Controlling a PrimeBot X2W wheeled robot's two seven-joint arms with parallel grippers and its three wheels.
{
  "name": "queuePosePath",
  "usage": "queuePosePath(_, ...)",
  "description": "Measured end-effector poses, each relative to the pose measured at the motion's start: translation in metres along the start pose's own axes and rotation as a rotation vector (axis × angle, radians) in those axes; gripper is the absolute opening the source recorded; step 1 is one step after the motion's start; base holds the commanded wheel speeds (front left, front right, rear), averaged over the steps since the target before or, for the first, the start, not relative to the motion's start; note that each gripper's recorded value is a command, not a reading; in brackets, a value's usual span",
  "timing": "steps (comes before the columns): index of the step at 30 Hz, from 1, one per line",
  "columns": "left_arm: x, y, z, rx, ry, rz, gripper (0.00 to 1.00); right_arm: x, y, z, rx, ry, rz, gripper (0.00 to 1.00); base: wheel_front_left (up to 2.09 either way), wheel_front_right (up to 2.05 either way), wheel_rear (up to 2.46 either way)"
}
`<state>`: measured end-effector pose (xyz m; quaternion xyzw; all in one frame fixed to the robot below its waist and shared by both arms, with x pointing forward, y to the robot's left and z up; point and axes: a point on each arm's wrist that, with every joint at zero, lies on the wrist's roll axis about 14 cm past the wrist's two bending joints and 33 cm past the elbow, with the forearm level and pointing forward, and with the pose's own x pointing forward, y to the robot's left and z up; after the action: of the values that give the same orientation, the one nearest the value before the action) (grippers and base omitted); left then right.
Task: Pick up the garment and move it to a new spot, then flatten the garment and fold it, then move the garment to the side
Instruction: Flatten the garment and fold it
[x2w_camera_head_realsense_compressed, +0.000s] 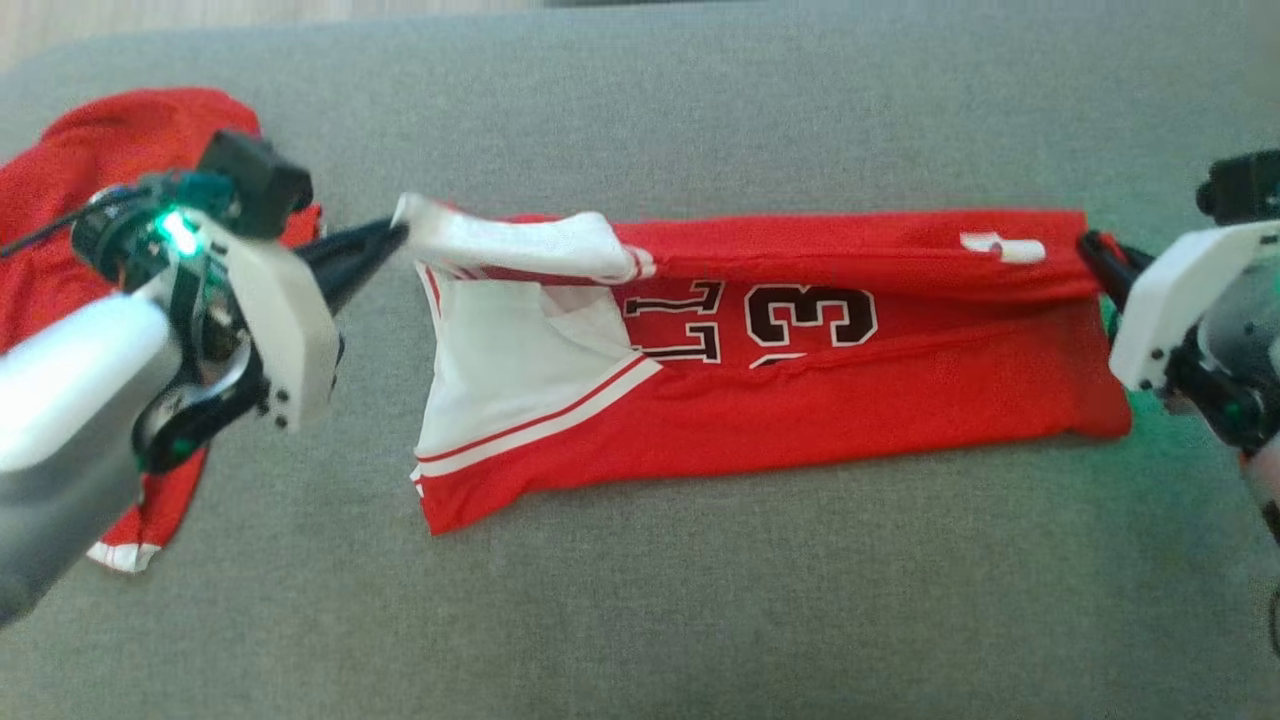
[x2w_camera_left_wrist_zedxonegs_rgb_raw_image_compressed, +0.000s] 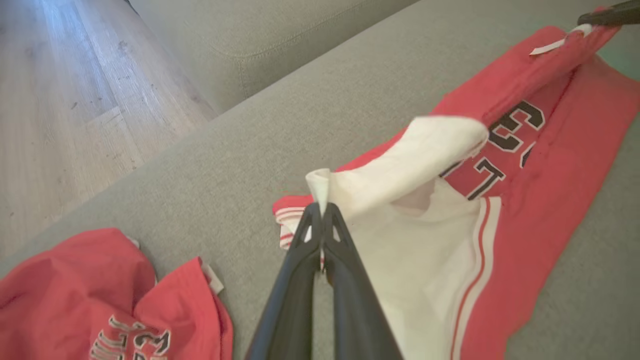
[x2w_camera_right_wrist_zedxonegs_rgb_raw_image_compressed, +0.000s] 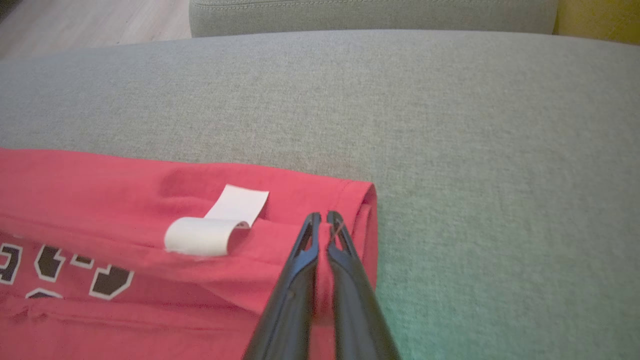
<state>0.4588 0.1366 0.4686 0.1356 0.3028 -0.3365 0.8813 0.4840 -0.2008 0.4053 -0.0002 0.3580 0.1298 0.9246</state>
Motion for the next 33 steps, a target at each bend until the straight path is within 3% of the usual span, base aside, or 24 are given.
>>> queuePosePath(21,-0.022,-0.059,-0.048,-0.024,0.166,-0.119,0.0,-0.04,-0.001,-0.052,0.026,0.238,0.028,0.0,0.0,0.0,0.0)
queuePosePath(22,-0.023,-0.061,-0.048,-0.025,0.167,-0.123,0.0,-0.041,-0.002,-0.054,0.032,0.24,0.025,0.35,0.0,0.0,0.0)
queuePosePath(23,-0.022,-0.063,-0.05,-0.028,0.169,-0.126,0.74,-0.042,-0.004,-0.054,0.039,0.238,0.021,1.0,0.0,0.0,0.0)
queuePosePath(24,-0.022,-0.065,-0.052,-0.03,0.17,-0.124,1.0,-0.043,-0.006,-0.055,0.045,0.238,0.016,1.0,0.0,0.0,0.0)
queuePosePath(28,-0.021,-0.064,-0.051,-0.038,0.134,-0.095,1.0,-0.045,-0.009,-0.049,0.065,0.203,0.002,1.0,0.0,0.0,0.0)
queuePosePath(33,-0.023,-0.04,-0.017,-0.058,-0.033,0.025,1.0,-0.047,-0.007,-0.008,0.115,0.01,0.005,1.0,0.0,0.0,0.0)
